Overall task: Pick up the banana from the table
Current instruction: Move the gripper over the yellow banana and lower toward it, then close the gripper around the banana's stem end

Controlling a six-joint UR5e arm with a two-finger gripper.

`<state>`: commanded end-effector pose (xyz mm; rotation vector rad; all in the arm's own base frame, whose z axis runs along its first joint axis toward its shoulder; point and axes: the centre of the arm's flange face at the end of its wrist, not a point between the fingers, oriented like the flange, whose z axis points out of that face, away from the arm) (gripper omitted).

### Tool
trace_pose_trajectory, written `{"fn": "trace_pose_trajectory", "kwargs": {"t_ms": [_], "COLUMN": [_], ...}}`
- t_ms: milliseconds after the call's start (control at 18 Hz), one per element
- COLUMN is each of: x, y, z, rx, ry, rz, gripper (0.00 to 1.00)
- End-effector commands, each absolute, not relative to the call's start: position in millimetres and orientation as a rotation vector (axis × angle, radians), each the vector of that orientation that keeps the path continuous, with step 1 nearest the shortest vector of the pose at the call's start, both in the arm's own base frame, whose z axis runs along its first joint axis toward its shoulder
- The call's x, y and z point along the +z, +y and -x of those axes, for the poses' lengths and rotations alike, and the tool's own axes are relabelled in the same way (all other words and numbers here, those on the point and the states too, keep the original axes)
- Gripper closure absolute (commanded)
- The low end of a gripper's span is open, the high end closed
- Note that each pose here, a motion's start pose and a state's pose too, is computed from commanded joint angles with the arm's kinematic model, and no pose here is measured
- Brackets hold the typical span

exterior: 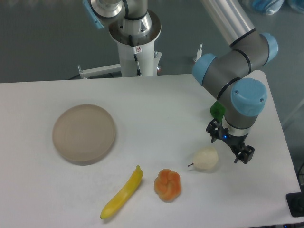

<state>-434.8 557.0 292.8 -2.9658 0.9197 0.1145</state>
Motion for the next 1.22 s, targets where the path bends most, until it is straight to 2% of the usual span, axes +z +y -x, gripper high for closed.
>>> {"fn": "trace_pose_trajectory", "kwargs": {"t_ms": [333, 667, 889, 1222], "x": [304.1, 315.7, 289.0, 222.9], "y": [595.2, 665.7, 687.5, 712.8], "z": [378.4, 250.0, 203.1, 184.4], "rx": [0.114, 0.052, 0.019, 0.017], "ry": [0.864, 0.596, 0.464, 0.315], "rz": [2.948, 2.935, 2.980, 3.015], "gripper": [0.00, 0.00, 0.00, 0.00]}}
